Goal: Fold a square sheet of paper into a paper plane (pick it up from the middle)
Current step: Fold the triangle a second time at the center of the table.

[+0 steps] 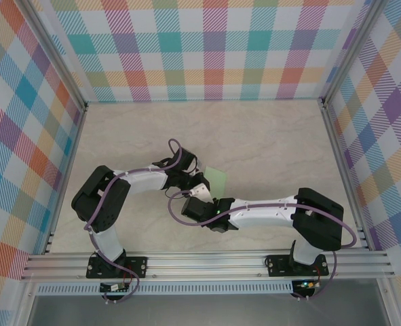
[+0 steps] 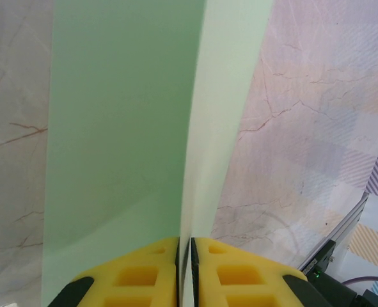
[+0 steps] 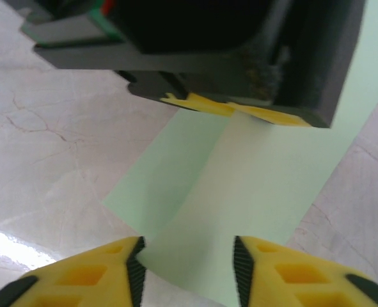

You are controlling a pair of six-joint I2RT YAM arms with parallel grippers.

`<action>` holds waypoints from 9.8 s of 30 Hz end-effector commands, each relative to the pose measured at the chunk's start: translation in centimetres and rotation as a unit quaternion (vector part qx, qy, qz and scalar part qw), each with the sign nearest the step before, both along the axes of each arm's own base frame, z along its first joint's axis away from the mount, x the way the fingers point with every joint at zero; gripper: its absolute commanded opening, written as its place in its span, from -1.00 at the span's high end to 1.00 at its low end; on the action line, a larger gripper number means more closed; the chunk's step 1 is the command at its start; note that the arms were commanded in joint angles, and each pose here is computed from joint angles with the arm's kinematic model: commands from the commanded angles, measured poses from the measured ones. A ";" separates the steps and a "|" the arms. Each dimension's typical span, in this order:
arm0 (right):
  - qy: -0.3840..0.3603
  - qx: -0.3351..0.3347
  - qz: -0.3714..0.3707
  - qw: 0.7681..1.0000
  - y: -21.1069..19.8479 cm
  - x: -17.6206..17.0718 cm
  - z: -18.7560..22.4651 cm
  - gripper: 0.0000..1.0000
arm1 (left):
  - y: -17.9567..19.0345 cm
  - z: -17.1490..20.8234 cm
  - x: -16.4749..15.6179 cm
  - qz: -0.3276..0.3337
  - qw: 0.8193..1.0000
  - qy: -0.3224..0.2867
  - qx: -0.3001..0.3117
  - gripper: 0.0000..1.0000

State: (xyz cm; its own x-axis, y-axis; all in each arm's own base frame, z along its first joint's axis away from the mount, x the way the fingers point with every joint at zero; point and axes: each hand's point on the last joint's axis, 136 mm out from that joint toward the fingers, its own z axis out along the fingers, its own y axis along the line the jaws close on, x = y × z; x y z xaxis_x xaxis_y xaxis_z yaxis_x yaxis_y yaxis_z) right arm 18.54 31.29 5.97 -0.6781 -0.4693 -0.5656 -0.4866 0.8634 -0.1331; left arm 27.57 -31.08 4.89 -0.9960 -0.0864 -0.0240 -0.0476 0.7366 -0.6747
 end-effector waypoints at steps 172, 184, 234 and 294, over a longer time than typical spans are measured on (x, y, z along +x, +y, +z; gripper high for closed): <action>0.236 0.131 -0.080 0.960 -6.9 5.9 -5.8 0.76 | -0.6 0.4 -0.8 0.075 0.996 -0.023 -0.038 1.00; 0.238 0.129 -0.081 0.959 -6.8 6.0 -6.0 0.76 | -1.0 -0.5 -1.0 0.071 0.996 -0.016 -0.045 1.00; 0.372 0.319 -0.086 0.868 -2.1 1.5 -0.3 0.69 | 1.4 -5.9 -2.7 0.071 0.997 0.005 0.038 1.00; 0.455 0.294 -0.162 0.825 -5.0 -2.2 -6.2 0.91 | 1.6 -5.7 -2.8 0.066 0.997 0.003 0.045 1.00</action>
State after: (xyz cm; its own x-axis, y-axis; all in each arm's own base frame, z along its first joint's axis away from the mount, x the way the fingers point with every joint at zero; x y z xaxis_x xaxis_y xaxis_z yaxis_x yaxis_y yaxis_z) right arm 17.75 27.33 1.42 -0.9934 -0.0264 0.1118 0.0576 0.7276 0.6836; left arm 26.86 -31.15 1.89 -0.9707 -0.2300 -0.0692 -0.1168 0.7038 -0.7008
